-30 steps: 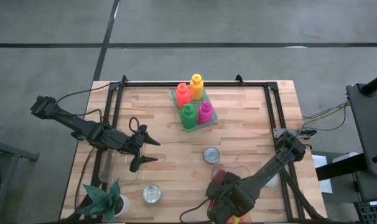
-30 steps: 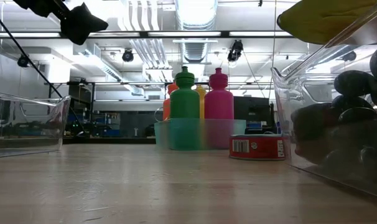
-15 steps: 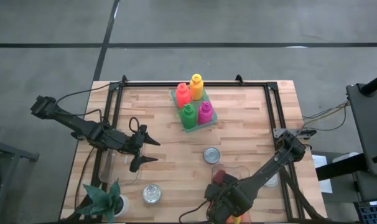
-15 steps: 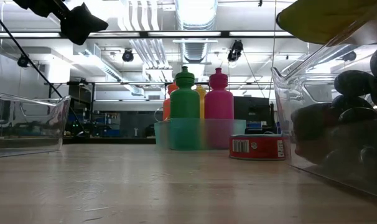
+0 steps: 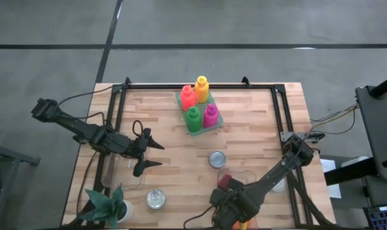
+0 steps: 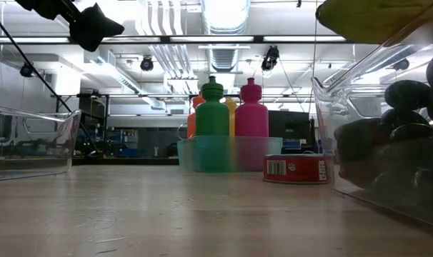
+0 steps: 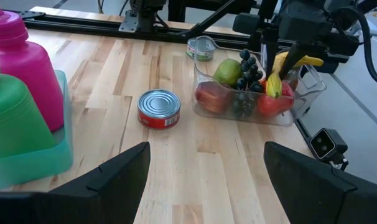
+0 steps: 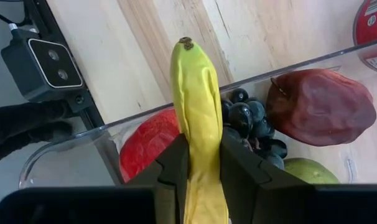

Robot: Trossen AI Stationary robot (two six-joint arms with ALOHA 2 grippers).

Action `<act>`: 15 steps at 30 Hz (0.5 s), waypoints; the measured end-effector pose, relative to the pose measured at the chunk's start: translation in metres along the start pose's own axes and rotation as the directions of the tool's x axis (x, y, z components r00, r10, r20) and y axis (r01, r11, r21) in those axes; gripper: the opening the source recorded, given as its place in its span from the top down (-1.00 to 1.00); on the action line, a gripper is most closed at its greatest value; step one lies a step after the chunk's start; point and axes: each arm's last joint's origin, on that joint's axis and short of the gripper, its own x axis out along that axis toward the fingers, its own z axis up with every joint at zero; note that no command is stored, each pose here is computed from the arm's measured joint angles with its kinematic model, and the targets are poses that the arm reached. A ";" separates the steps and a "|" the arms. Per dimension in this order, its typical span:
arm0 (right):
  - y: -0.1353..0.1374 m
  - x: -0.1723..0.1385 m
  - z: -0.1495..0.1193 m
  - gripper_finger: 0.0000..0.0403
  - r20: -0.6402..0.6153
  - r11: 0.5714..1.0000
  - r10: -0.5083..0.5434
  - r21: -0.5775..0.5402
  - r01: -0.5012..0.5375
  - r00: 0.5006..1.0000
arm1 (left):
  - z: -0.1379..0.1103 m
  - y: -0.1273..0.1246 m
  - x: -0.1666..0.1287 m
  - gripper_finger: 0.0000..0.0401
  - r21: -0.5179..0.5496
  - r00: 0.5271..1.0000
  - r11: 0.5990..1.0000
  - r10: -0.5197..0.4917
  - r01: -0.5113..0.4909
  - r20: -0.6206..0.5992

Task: Pick & Place Food Item
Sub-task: Put the yellow banana into the bottom transparent bin

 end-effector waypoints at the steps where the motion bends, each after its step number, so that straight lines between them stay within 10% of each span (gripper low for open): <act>1: 0.000 0.000 0.000 0.65 0.000 1.000 0.000 0.000 0.000 1.000 | 0.000 0.000 0.000 -0.59 0.000 1.000 1.000 0.000 0.000 0.000; 15: -0.025 -0.059 0.001 0.63 0.112 0.919 -0.010 0.392 -0.035 0.994 | 0.000 0.000 0.000 -0.59 0.000 1.000 1.000 0.000 0.000 0.000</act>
